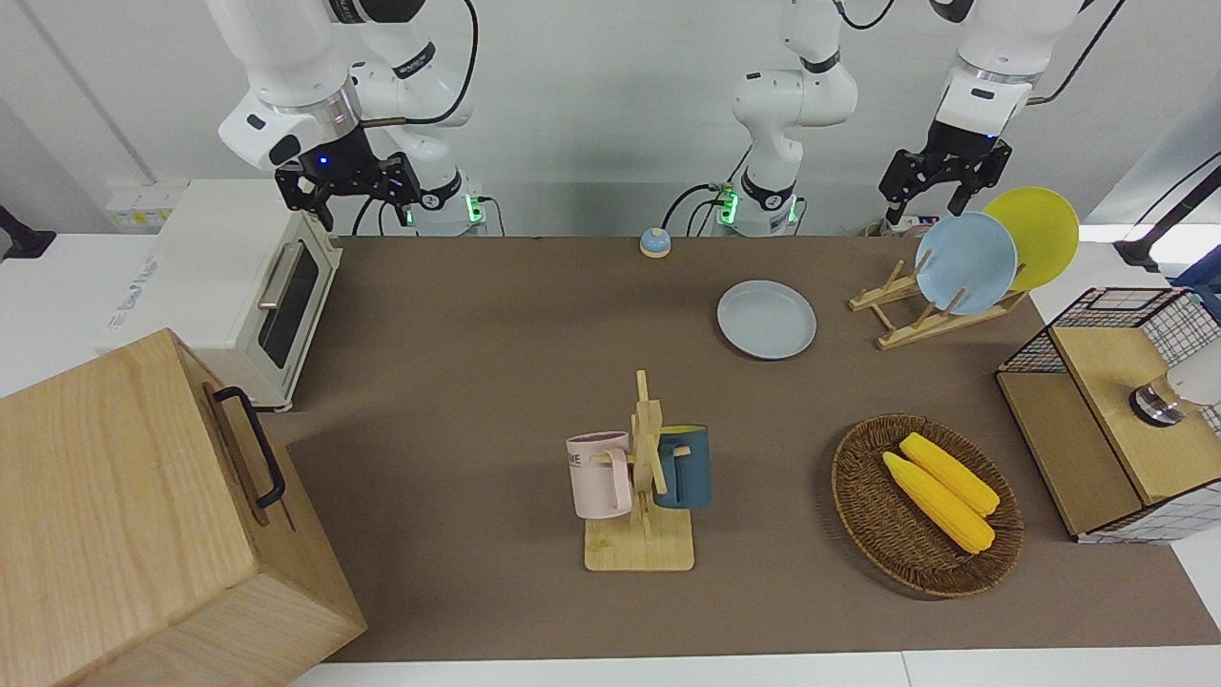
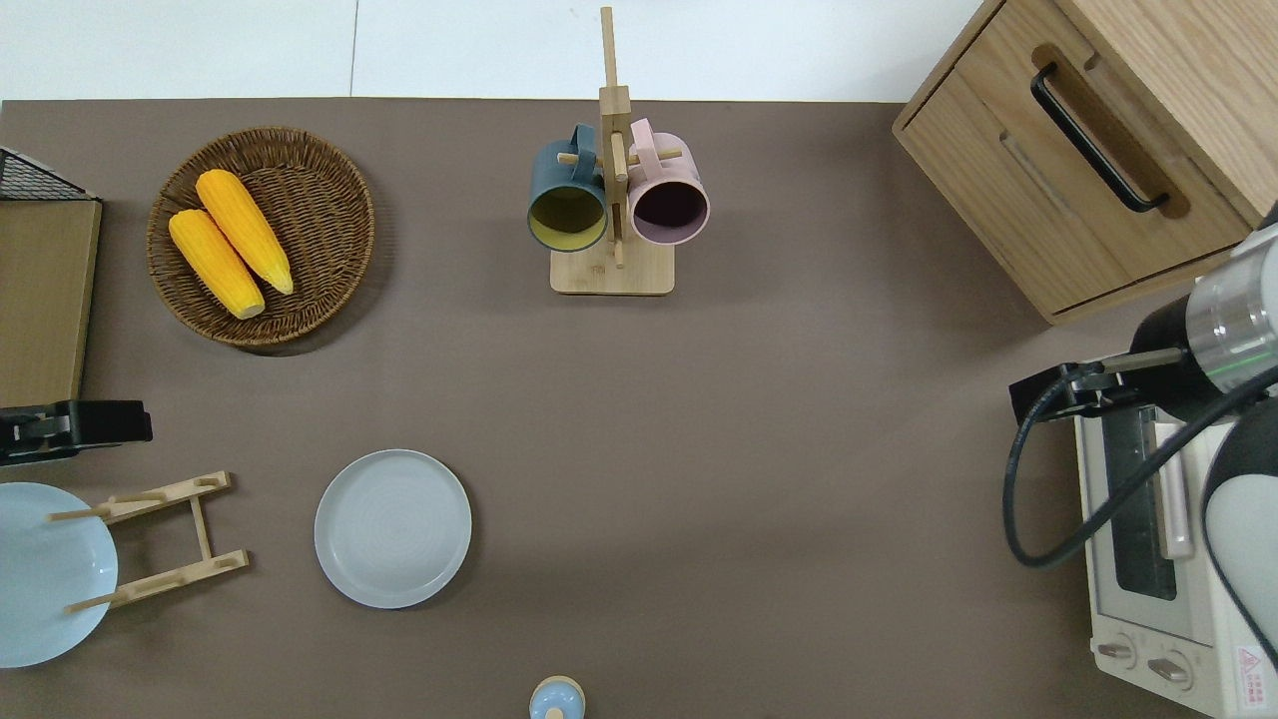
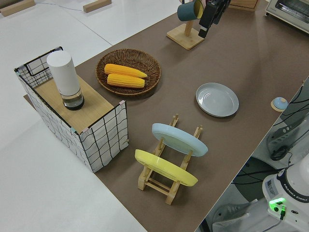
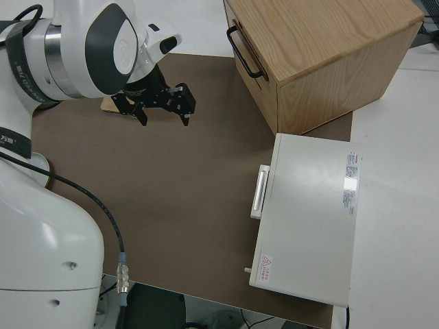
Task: Pick gray plate from table and place it on lower plate rack with left arm
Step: 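Move the left gripper out toward the light gray plate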
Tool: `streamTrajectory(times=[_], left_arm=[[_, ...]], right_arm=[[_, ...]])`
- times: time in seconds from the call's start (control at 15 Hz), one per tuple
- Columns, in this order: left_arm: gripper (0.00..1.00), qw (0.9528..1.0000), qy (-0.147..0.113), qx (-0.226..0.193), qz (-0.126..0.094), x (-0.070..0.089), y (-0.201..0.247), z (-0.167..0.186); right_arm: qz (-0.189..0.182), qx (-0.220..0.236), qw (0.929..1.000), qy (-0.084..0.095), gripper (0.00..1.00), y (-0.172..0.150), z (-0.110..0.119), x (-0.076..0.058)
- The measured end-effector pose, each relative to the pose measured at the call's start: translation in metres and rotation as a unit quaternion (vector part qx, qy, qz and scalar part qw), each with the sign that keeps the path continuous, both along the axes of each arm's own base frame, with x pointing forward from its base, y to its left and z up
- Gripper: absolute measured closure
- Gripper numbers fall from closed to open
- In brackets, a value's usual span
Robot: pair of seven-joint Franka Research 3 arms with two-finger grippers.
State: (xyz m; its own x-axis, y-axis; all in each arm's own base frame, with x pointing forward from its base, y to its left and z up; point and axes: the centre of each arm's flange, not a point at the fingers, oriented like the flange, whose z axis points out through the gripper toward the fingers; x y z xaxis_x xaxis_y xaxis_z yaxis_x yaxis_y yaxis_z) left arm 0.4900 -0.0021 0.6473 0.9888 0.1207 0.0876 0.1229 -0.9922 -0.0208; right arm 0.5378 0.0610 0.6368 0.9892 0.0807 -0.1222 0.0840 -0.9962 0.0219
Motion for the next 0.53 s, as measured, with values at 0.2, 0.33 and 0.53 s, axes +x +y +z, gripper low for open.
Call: streamTrajectory(times=[0.2, 0.33, 0.53], left_arm=[[0.00, 0.9999, 0.011, 0.000, 0.010, 0.002, -0.002, -0.005], [0.00, 0.9997, 0.020, 0.000, 0.013, 0.007, -0.005, -0.014], [0.00, 0.9996, 0.026, 0.000, 0.013, 0.011, -0.007, -0.020]], right_arm=[[0.000, 0.000, 1.0000, 0.000, 0.01, 0.000, 0.000, 0.000], [0.000, 0.000, 1.0000, 0.000, 0.01, 0.000, 0.000, 0.000], [0.000, 0.000, 1.0000, 0.000, 0.01, 0.000, 0.000, 0.000]])
